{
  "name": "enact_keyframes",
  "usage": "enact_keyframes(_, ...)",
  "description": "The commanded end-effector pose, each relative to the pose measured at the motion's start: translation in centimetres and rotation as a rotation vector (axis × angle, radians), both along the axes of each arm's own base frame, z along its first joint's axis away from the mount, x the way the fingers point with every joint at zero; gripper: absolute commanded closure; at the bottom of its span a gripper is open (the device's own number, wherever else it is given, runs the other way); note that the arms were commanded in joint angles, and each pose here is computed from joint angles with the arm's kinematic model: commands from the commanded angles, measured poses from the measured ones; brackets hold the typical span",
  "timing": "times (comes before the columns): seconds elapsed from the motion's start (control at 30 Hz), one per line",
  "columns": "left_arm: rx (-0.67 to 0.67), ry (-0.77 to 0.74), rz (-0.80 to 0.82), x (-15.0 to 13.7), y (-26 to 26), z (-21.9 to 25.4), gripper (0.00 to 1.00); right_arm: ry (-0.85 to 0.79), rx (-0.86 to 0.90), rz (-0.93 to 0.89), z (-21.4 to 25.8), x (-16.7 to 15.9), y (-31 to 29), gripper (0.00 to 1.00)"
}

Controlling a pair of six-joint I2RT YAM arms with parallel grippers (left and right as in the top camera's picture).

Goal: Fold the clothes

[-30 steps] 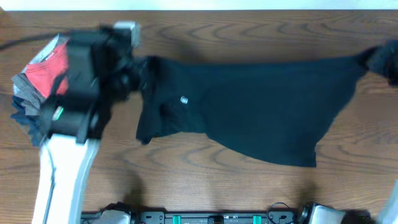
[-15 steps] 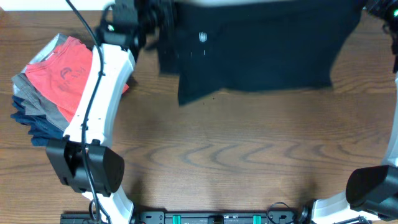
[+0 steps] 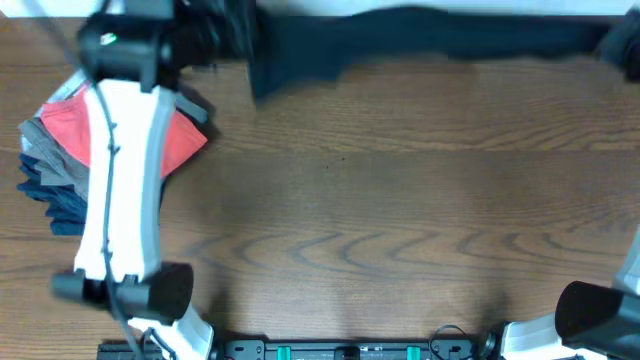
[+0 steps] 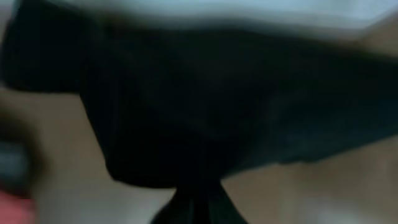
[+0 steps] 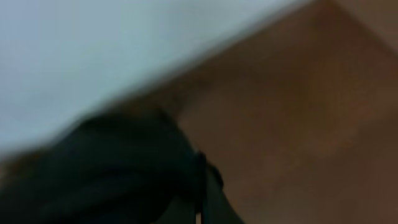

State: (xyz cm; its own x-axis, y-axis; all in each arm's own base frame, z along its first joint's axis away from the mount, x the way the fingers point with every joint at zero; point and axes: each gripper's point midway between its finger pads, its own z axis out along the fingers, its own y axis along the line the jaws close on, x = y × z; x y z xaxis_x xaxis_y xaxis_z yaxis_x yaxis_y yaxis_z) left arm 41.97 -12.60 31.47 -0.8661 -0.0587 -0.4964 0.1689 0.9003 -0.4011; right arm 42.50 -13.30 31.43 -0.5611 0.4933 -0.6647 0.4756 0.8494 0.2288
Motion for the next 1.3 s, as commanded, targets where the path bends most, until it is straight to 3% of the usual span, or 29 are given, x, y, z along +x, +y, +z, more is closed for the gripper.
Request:
enact_keyframes(0.0, 0.043, 0.285, -0.009, -2.3, 0.3, -6.9, 0.94, 0.22, -0.105, -0.095, -5.8, -2.7, -2.9, 0.99)
enact_keyframes(0.1, 0.085, 0.551, -0.017, -6.1, 0.6, -11.6, 0.94, 0.353, -0.084, -0.099, -10.1, -4.8, -2.7, 0.99)
enact_keyframes(0.27, 0.141, 0.839, -0.046, -11.5, 0.5, -17.0, 0.94, 0.558, -0.03, -0.087, -15.5, -8.9, -1.6, 0.99)
enact_keyframes(0.43, 0.194, 1.024, -0.085, -16.3, 0.2, -20.6, 0.94, 0.75, -0.065, -0.161, -18.0, -13.6, -2.1, 0.99)
enact_keyframes(0.63, 0.255, 1.142, -0.126, -20.8, 0.2, -23.5, 0.94, 0.893, -0.022, -0.244, -20.0, -17.9, -2.1, 0.99)
enact_keyframes(0.93, 0.26, 1.124, -0.124, -24.4, 1.3, -23.3, 0.94, 1.003, 0.033, -0.297, -21.9, -21.6, -1.7, 0.99)
enact_keyframes(1.13, 0.224, 0.96, -0.12, -24.0, 1.2, -21.3, 0.94, 0.986, 0.063, -0.305, -22.2, -22.4, -0.9, 0.99)
enact_keyframes(1.27, 0.194, 0.827, -0.121, -22.3, 0.7, -20.7, 0.94, 0.859, 0.129, -0.249, -22.3, -19.9, 0.0, 0.99)
